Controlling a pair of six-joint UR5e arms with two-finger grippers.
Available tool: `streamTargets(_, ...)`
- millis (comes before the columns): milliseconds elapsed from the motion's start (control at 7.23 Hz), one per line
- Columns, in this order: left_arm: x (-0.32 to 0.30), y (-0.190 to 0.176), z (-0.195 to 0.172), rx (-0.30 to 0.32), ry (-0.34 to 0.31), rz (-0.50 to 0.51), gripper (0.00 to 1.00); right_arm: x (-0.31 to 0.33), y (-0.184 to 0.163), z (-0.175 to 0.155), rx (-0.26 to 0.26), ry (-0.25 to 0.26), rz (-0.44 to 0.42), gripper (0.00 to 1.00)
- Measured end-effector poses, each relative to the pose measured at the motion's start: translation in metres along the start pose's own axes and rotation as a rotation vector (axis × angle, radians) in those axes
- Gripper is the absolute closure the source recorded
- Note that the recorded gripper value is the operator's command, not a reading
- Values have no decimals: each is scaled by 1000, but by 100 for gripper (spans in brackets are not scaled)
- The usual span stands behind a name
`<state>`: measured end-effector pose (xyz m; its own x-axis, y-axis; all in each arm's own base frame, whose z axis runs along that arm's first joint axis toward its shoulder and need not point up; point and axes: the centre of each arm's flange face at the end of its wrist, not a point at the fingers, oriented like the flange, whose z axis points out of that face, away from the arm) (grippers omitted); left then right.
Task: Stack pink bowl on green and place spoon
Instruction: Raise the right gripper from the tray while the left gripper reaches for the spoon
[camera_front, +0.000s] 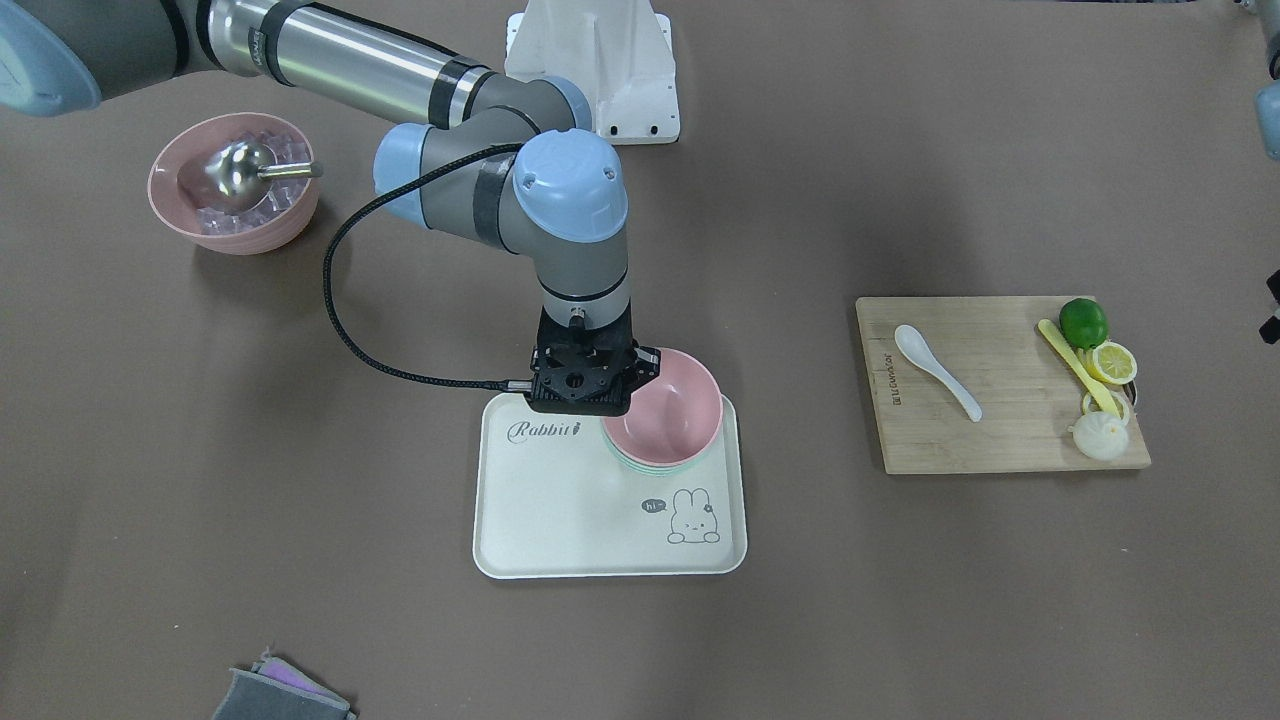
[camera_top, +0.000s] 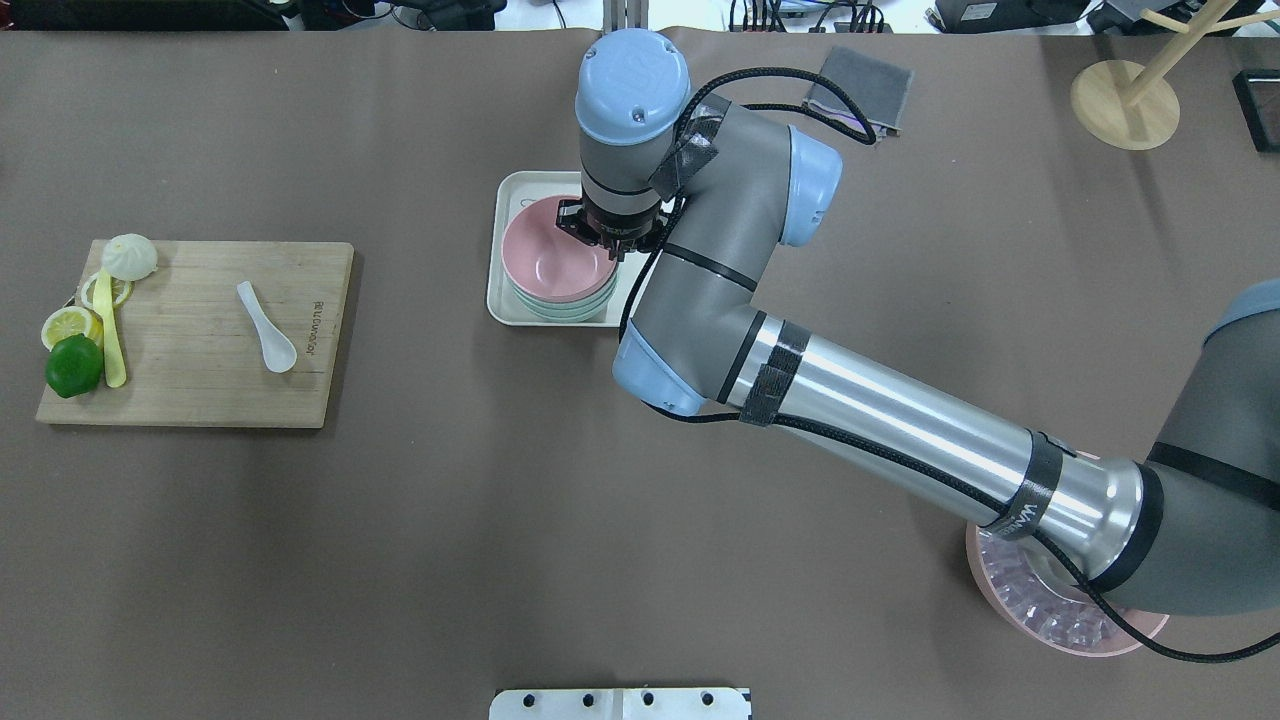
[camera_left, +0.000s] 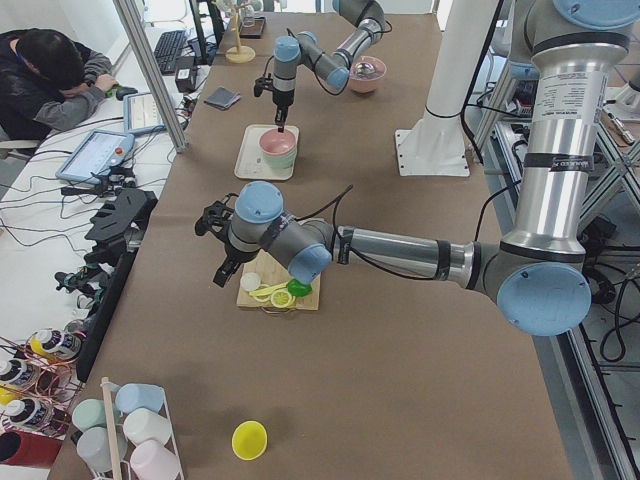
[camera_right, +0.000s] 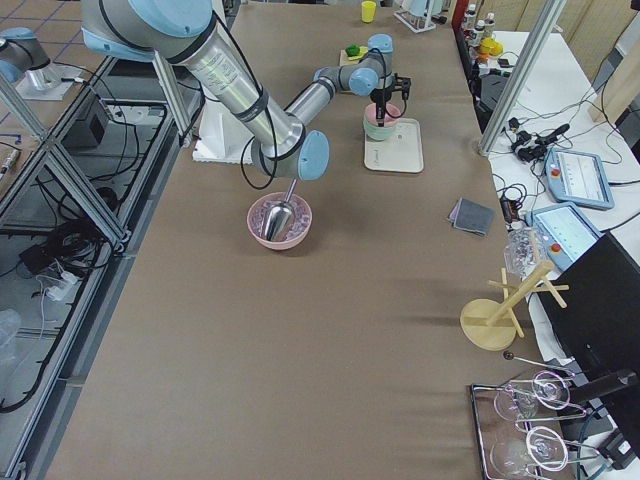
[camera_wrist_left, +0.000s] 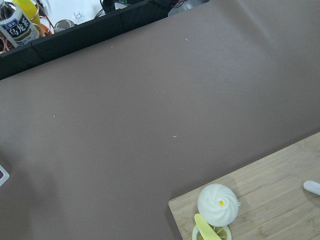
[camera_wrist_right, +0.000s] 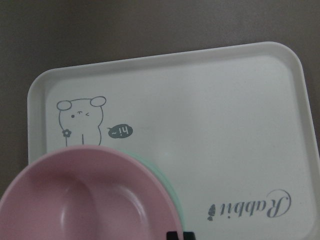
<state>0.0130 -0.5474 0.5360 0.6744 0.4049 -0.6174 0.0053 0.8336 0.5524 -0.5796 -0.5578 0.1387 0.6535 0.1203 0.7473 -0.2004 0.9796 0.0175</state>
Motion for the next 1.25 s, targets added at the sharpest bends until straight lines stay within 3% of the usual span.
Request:
streamTargets(138,0,0,0,0,0,0,1,-1,0,0,0,-2,-1,45)
streamTargets(277,0,0,0,0,1,0,1,-1,0,0,2,-5,-3,1)
streamTargets(692,1,-2,-1,2,2,0,1,1,-4,-1,58,-42,-28,0)
streamTargets(969,12,-12,2,0,11,-27,1,20,-29,-9,75,-38,-76,0)
streamTargets(1245,40,-18,22,-28,39,-182,1,96,-80,-18,58,-19,-156,0)
